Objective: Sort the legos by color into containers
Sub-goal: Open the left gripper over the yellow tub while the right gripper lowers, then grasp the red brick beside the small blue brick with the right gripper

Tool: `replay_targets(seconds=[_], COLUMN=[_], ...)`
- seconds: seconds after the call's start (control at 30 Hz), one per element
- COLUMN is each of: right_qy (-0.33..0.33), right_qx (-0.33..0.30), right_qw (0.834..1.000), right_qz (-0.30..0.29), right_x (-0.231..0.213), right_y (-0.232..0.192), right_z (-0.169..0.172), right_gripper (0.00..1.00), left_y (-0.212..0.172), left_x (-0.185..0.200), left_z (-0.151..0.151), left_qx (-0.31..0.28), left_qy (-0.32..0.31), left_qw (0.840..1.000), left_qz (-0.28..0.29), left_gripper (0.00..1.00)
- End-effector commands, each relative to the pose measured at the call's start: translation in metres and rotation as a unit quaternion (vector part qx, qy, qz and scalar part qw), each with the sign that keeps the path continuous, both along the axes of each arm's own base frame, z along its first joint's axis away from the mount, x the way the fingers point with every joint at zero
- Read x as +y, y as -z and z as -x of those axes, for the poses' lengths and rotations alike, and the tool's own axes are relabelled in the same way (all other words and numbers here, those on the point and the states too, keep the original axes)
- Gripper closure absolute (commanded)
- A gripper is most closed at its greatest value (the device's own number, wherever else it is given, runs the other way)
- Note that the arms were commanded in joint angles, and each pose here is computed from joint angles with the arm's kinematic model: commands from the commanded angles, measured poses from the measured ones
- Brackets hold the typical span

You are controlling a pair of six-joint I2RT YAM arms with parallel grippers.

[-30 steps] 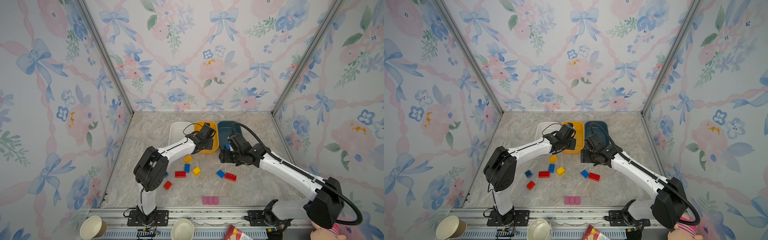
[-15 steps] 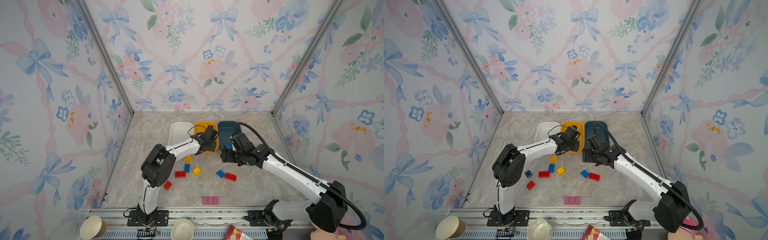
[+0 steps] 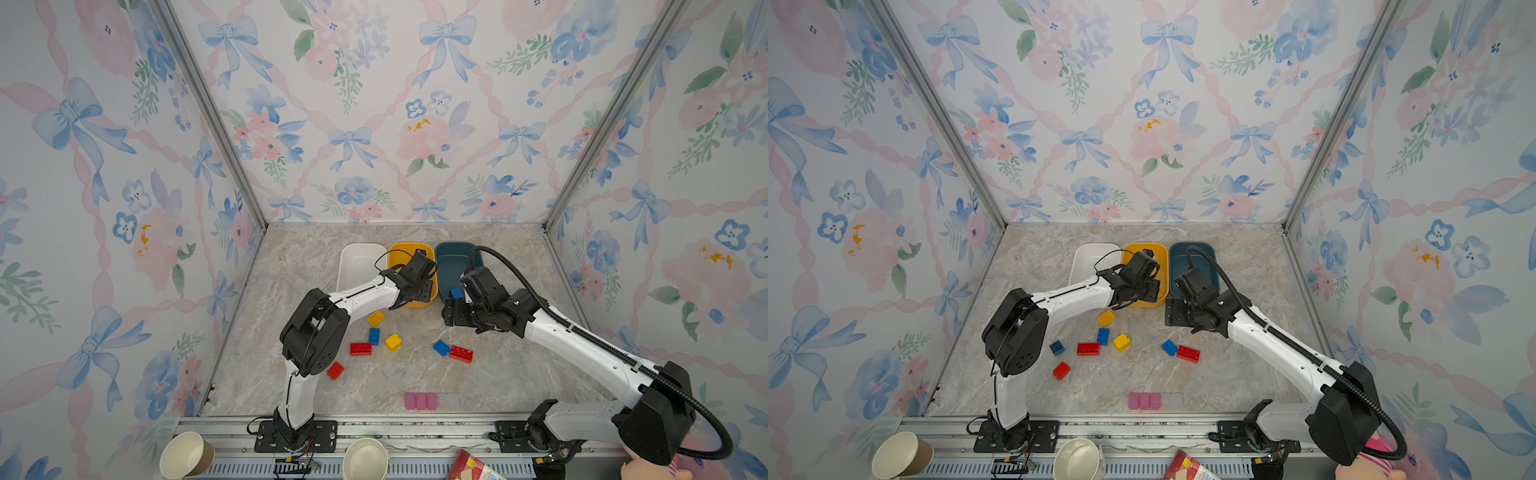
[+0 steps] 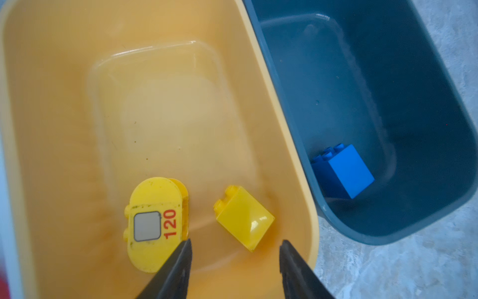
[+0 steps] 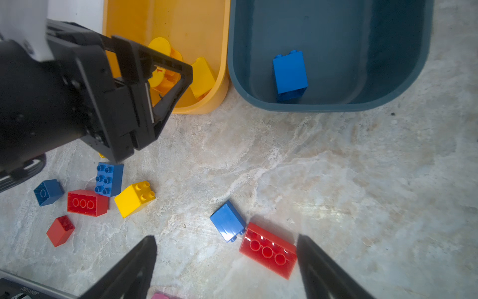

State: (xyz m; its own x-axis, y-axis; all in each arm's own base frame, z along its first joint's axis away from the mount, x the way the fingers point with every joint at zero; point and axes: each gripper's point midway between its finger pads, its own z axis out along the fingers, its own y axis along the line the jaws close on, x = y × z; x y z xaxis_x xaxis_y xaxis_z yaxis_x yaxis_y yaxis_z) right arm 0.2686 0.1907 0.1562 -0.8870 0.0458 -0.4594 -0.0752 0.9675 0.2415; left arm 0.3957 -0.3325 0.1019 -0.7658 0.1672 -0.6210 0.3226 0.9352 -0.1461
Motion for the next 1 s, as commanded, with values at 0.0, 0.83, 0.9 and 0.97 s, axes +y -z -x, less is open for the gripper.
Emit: replay_targets(seconds=[0.0, 0.83, 0.9, 0.97], right_qy=[0.020, 0.105, 0.101, 0.095], right_qx=[0.025, 0.136, 0.137, 0.138], right_qw=[0.999, 0.980, 0.981, 0.981], right_qz=[0.008, 0.097, 0.097, 0.097], right_x=[-0.011, -0.043, -0.040, -0.034], right_y=[0.011, 0.101, 0.104, 0.105], right_z=[0.013, 0.062, 0.060, 0.057], right_gripper=[0.12, 0.02, 0.02, 0.01], left_y=[-0.028, -0.053, -0.053, -0.053], left_x=[0.004, 0.073, 0.078, 0.083], left_z=[0.006, 0.053, 0.055, 0.056], left_qx=[-0.023, -0.042, -0.042, -0.042], left_qy=[-0.001, -0.045, -0.049, -0.052], left_qw=[1.000, 0.995, 0.995, 0.995], left_qz=[0.014, 0.075, 0.079, 0.080], left_gripper=[0.42, 0.11, 0.10, 0.09])
